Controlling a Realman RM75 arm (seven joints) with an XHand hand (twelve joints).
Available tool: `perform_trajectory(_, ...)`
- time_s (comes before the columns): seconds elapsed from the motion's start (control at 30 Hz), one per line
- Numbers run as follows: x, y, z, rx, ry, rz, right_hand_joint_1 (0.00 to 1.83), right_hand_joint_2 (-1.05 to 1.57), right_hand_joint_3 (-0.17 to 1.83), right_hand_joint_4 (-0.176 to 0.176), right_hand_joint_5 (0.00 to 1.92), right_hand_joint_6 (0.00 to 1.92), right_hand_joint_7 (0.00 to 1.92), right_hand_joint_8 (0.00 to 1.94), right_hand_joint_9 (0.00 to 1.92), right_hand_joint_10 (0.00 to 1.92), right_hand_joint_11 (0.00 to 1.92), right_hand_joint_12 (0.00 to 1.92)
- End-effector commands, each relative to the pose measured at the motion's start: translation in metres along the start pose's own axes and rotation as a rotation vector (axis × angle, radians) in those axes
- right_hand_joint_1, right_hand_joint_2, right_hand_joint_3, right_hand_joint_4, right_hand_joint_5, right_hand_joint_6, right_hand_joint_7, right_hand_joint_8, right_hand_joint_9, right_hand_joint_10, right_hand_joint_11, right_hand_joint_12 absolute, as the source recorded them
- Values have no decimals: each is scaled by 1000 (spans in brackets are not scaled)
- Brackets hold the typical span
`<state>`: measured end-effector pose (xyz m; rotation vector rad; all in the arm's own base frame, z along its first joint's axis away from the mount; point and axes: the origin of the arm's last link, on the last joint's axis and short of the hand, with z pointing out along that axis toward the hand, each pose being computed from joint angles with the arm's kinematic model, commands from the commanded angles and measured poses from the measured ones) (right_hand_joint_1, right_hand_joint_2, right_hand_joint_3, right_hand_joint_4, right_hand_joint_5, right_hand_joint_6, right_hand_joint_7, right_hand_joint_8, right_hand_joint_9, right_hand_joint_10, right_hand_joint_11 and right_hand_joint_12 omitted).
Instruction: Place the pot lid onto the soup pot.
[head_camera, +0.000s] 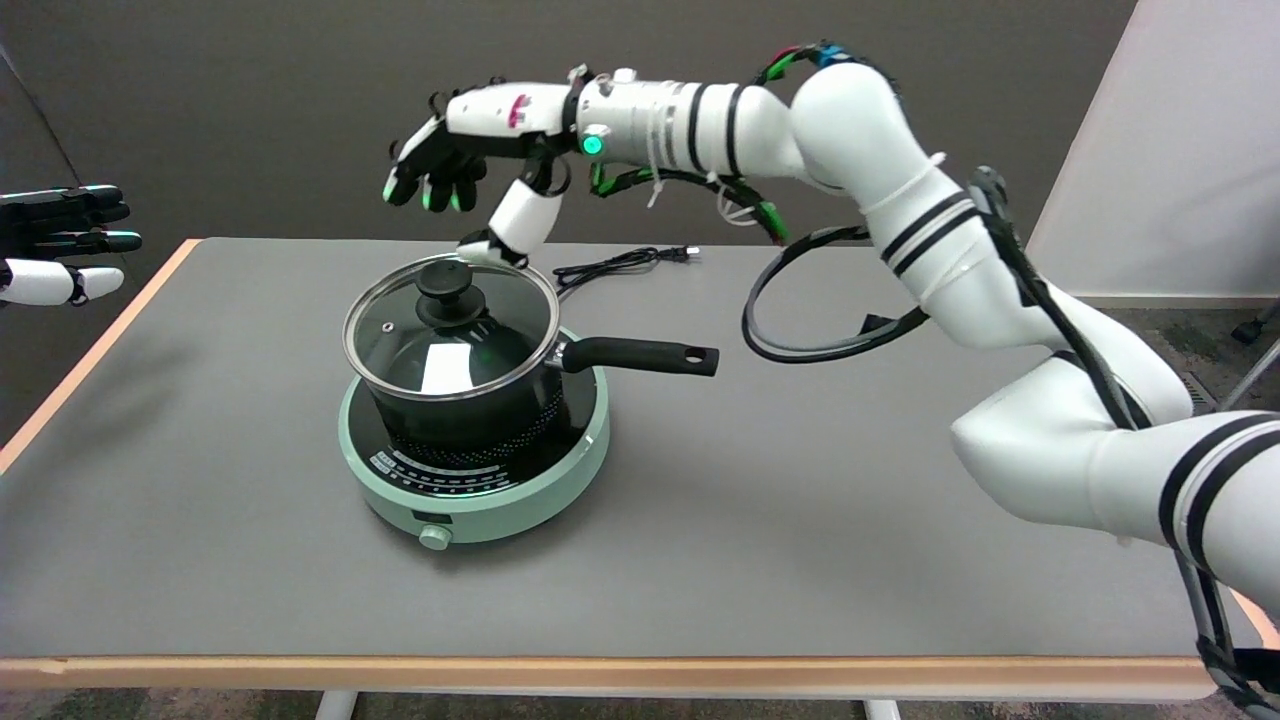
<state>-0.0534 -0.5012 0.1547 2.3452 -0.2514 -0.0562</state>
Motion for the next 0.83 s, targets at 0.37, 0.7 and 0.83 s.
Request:
perform_trajectory(0.37,37,79,-210,-302,547,142,892,605,855,110,619,293,855,363,838,755,626,1484)
perform_trajectory(0.7,19,106,-284,-268,683,442,801,677,788,81,636,312,822,316,819,740,545,1558)
perform_trajectory(0.83,11,122,-310,-231,781,614,706,724,772,38,599,286,679,250,683,511,503,1297)
